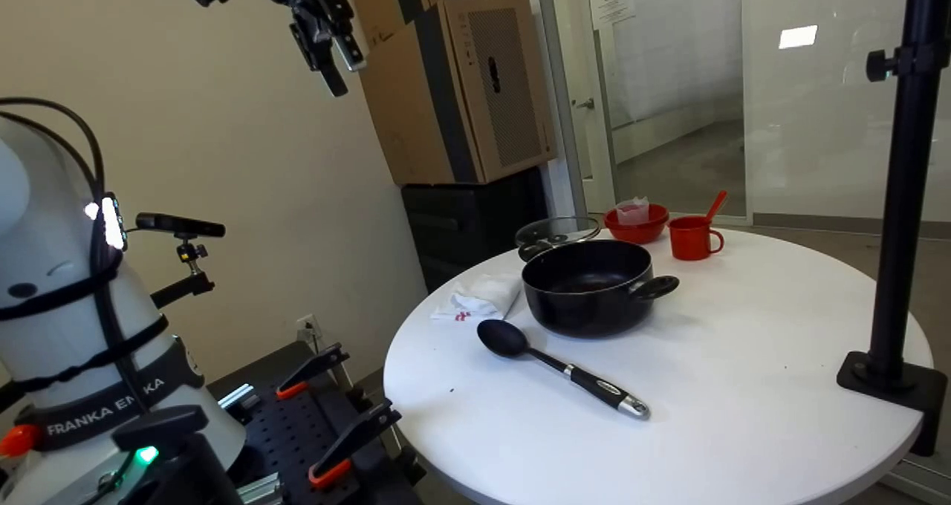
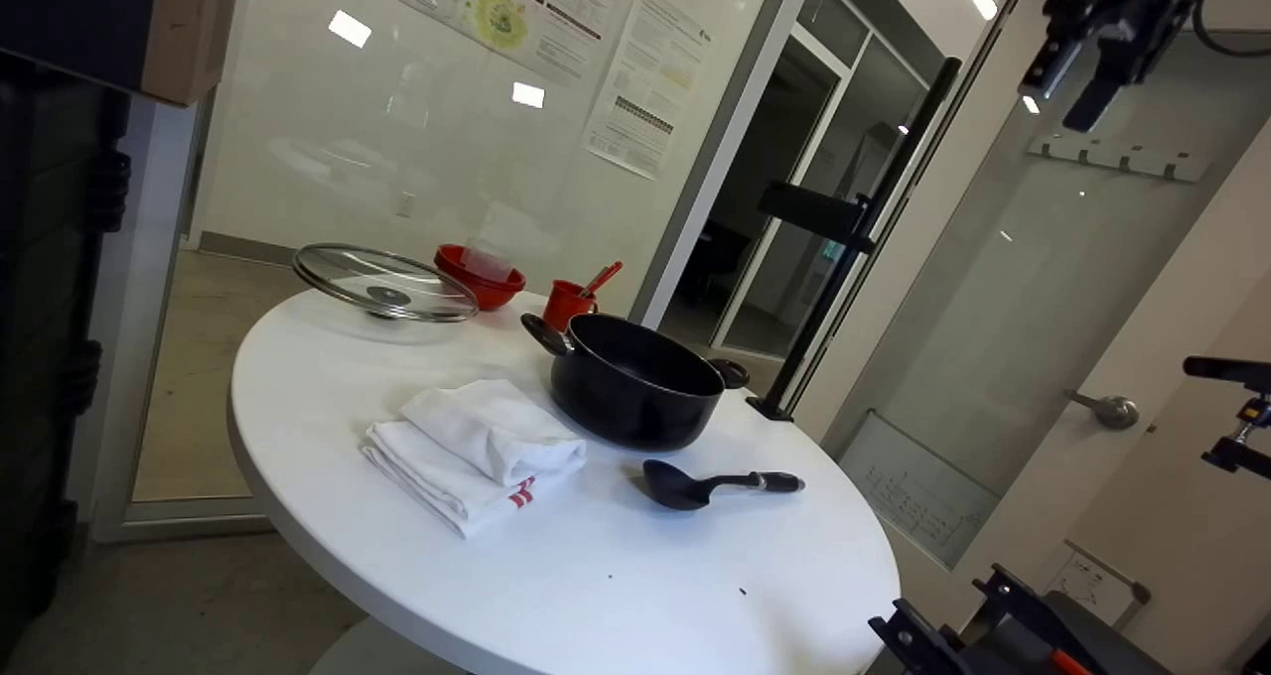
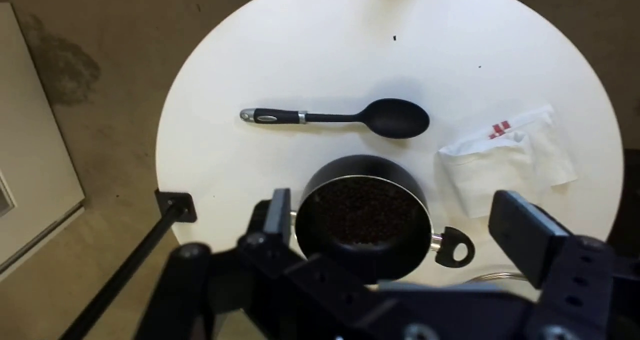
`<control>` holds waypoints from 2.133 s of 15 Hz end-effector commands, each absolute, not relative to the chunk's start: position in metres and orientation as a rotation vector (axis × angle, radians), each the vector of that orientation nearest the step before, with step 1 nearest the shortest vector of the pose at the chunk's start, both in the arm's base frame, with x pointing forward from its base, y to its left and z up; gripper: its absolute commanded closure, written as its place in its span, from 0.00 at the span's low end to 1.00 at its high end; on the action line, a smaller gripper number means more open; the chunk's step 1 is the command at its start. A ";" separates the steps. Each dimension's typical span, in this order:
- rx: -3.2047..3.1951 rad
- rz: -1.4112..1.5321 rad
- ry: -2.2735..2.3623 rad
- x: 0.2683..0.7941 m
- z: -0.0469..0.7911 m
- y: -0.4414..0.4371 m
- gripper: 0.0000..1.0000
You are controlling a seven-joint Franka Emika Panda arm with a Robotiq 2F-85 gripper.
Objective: Put the spoon in the pot
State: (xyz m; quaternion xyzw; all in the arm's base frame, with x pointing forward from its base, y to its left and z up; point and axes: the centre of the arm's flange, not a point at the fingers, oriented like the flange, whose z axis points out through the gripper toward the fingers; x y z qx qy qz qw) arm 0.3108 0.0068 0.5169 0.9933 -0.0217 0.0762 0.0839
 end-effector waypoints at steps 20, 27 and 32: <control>3.065 0.135 -0.473 0.370 0.431 -0.193 0.00; 3.088 0.012 -0.189 0.439 0.370 -0.220 0.00; 3.128 -0.046 0.115 0.497 0.333 -0.204 0.00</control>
